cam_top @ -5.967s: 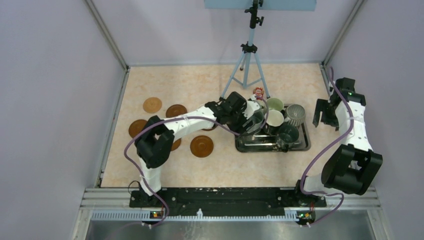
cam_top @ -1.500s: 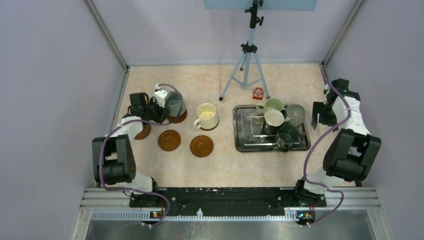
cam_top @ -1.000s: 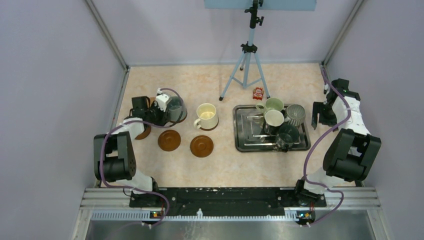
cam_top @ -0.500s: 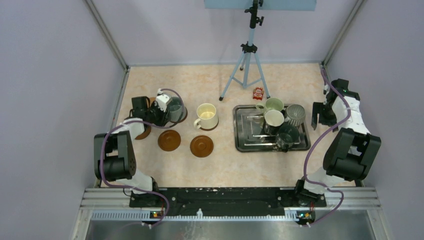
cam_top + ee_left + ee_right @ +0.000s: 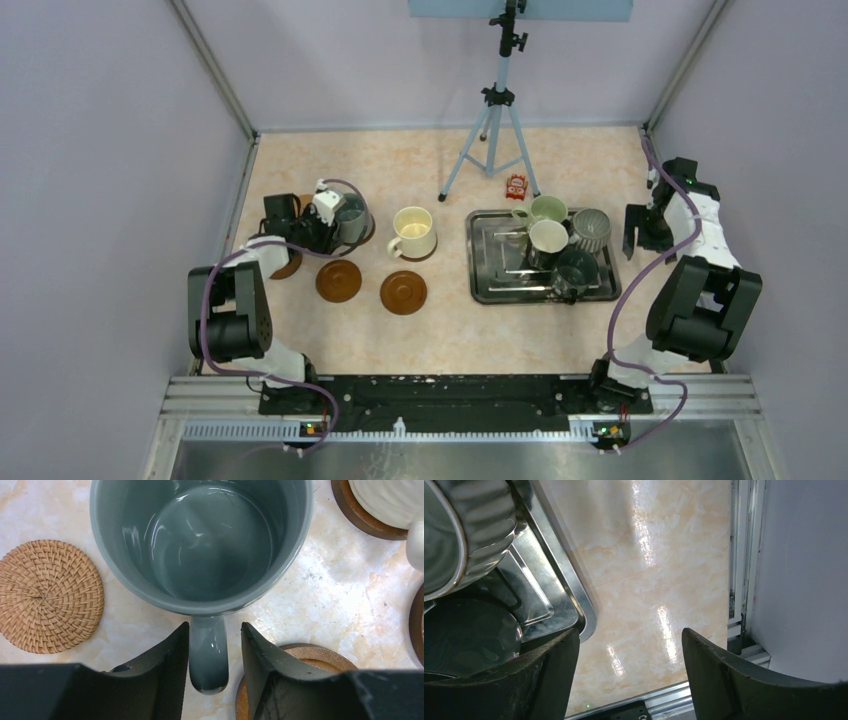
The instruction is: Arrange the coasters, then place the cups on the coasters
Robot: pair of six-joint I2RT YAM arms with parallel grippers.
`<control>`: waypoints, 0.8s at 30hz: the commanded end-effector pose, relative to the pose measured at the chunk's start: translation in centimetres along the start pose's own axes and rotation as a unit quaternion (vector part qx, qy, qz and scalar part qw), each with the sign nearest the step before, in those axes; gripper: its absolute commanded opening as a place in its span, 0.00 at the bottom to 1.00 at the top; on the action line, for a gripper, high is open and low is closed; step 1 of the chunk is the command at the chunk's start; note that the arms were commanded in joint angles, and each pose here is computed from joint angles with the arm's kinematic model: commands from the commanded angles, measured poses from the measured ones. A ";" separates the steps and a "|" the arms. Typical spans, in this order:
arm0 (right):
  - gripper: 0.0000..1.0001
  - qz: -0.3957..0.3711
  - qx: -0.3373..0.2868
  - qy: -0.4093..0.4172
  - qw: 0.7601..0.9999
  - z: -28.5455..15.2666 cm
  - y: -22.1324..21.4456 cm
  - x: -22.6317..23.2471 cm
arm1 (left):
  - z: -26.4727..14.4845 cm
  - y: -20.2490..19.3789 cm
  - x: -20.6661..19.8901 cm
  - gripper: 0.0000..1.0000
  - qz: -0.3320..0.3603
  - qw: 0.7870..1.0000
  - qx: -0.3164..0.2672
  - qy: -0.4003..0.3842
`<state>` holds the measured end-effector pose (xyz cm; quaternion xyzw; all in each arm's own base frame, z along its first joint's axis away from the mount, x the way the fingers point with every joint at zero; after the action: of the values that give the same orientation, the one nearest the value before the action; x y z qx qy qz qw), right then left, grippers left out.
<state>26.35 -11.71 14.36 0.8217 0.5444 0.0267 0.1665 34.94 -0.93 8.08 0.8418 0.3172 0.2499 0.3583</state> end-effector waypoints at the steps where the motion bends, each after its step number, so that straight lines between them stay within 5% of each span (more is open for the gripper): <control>1: 0.74 0.002 -0.015 -0.003 1.000 -0.4 1.0 -0.3 | 0.2 0.5 0.1 0.47 -0.004 1.000 -0.012 -0.013; 17: 0.74 0.002 -0.013 -0.001 1.000 -0.5 1.0 -0.2 | 1.4 0.4 0.9 0.41 -0.012 1.000 0.002 -0.026; 24: 0.74 0.004 -0.013 0.002 1.000 -0.3 1.1 -0.1 | 0.0 2.4 1.7 0.55 0.008 0.999 0.000 -0.036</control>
<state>26.36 -11.71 14.34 0.8217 0.5444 0.0270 0.1663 35.91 -0.98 7.13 0.8507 0.3288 0.2073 0.3539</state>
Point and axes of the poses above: each gripper's point midway between its finger pads, its own z axis out along the fingers, its own x axis along the line the jaws close on, y = z × x, the point moved 4 cm from there along -z, back along the fingers, and after that the axes turned 10 degrees about z, right-handed, at the moved point
